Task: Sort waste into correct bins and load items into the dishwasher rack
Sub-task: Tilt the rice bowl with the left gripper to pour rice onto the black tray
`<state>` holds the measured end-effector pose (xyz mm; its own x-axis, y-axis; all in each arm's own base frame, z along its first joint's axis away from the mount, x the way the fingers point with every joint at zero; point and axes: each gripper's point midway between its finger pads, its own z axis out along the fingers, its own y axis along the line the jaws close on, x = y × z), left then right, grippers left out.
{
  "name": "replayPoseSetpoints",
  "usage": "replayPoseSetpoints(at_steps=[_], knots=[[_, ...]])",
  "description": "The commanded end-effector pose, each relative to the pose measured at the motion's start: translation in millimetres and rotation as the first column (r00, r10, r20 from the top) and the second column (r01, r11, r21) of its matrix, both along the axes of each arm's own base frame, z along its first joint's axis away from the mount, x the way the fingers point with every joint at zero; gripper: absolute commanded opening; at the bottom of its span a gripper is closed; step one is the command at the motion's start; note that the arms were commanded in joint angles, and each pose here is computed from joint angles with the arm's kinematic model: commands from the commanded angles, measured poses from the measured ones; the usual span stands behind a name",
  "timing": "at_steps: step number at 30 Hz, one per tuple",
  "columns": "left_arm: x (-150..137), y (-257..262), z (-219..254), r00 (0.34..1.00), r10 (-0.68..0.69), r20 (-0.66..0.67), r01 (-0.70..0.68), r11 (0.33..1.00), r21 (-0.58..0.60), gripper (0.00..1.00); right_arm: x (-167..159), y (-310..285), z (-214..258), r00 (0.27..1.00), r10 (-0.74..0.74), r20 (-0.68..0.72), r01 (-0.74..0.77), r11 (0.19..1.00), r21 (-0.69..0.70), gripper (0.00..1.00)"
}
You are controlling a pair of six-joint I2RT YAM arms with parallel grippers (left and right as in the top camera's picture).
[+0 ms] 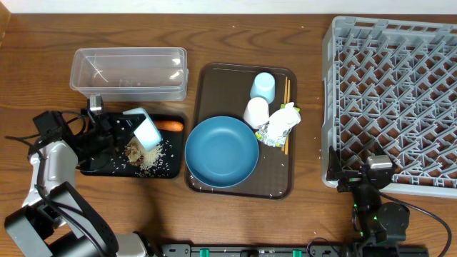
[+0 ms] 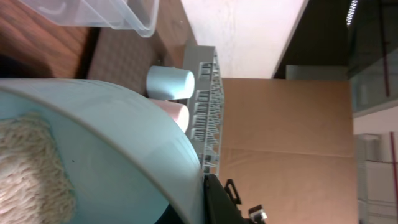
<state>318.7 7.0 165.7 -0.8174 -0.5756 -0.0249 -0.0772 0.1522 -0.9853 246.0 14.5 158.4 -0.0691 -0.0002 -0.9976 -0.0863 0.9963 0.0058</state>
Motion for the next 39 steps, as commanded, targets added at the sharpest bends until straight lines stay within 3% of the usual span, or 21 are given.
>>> replayPoseSetpoints(at_steps=[1, 10, 16, 23, 26, 29, 33, 36, 39], knots=[[-2, 0, 6, 1.0, 0.0, -0.003, 0.0, 0.998, -0.066, 0.06, 0, -3, 0, 1.0, -0.013, -0.001, 0.013, 1.0, 0.01, 0.99], [-3, -1, 5, 0.998, 0.005, -0.068, -0.013, 0.994, -0.112, 0.06, 0, -3, 0, 1.0, -0.013, -0.001, 0.013, 1.0, 0.01, 0.99], [-4, -3, 16, 0.999, -0.007, -0.038, 0.0, 0.986, -0.169, 0.06, 0, -3, 0, 1.0, -0.013, -0.001, 0.013, 1.0, 0.01, 0.99], [-3, -2, 16, 1.0, -0.007, -0.028, 0.002, 0.987, -0.161, 0.06, 0, -3, 0, 1.0, -0.013, -0.001, 0.013, 1.0, 0.011, 0.99], [0, 2, 8, 1.0, 0.009, -0.029, -0.012, 0.995, -0.096, 0.06, 0, -3, 0, 1.0, -0.013, -0.001, 0.013, 1.0, 0.011, 0.99], [-2, 1, 17, 1.0, -0.001, -0.008, -0.001, 0.989, -0.151, 0.06, 0, -3, 0, 1.0, -0.013, -0.001, 0.013, 1.0, 0.011, 0.99], [3, 7, 10, 1.0, 0.019, 0.0, -0.019, 0.996, -0.089, 0.06, 0, -3, 0, 1.0, -0.013, -0.001, 0.013, 1.0, 0.01, 0.99], [1, 8, 17, 1.0, 0.018, -0.002, -0.018, 0.99, -0.139, 0.06, 0, -3, 0, 1.0, -0.013, -0.001, 0.013, 1.0, 0.01, 0.99], [5, 13, 3, 0.998, 0.044, -0.038, -0.047, 0.997, -0.061, 0.06, 0, -3, 0, 1.0, -0.013, -0.001, 0.013, 1.0, 0.01, 0.99]])
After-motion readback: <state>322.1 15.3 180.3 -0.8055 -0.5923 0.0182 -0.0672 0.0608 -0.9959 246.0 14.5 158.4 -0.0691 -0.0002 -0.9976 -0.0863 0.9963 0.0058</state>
